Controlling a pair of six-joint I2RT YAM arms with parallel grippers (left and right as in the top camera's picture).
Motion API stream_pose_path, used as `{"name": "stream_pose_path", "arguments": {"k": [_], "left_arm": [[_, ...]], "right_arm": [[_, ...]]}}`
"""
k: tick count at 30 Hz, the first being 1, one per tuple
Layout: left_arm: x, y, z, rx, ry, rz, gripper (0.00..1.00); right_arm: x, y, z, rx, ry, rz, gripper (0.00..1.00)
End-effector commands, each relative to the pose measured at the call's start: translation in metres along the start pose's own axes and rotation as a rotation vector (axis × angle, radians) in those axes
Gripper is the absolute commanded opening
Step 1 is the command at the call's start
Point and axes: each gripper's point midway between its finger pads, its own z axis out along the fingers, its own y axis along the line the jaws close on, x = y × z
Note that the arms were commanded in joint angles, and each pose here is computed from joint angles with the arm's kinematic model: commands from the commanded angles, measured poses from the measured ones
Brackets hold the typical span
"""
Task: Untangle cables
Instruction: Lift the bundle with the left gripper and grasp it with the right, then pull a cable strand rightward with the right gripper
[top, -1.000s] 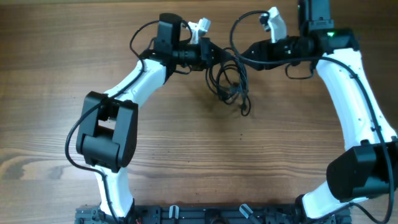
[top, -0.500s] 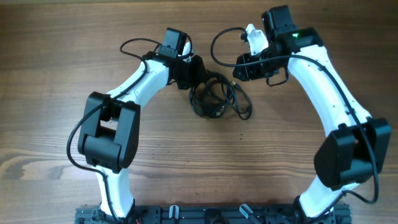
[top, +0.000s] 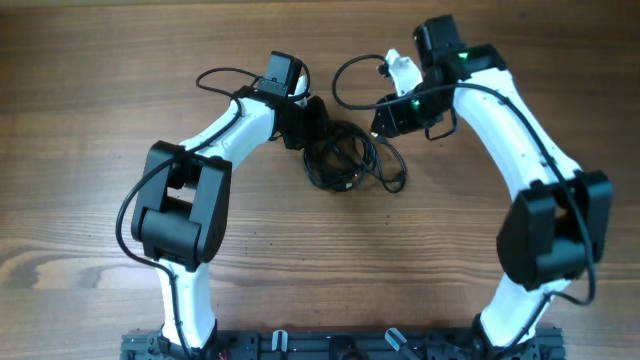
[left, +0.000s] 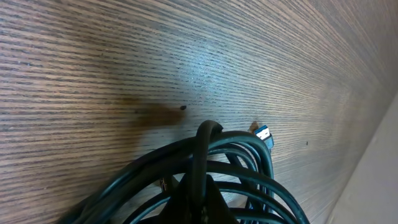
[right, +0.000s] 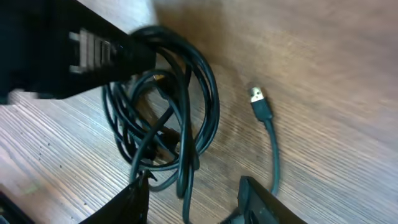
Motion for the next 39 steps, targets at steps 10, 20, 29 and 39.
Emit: {"name": "stream_pose_path", "arguments": {"k": [10, 20, 29, 39], "left_arm": [[0.002, 0.006, 0.005, -0.019, 0.005, 0.016, 0.04], [0.002, 0.006, 0.005, -0.019, 0.005, 0.017, 0.04], [0.003, 0.007, 0.005, -0.02, 0.006, 0.016, 0.04], [0.002, 0.009, 0.005, -0.031, 0.0, 0.016, 0.04]], "right_arm": [[0.014, 0.008, 0.045, -0.097, 0.113, 0.057, 0.34], [0.023, 0.008, 0.059, -0.094, 0.125, 0.098, 0.04], [-0.043, -0.005, -0.085, -0.051, -0.289, 0.167, 0.04], [-0.01, -0.031, -0.287, -0.083, -0.778, 0.233, 0.04]]}}
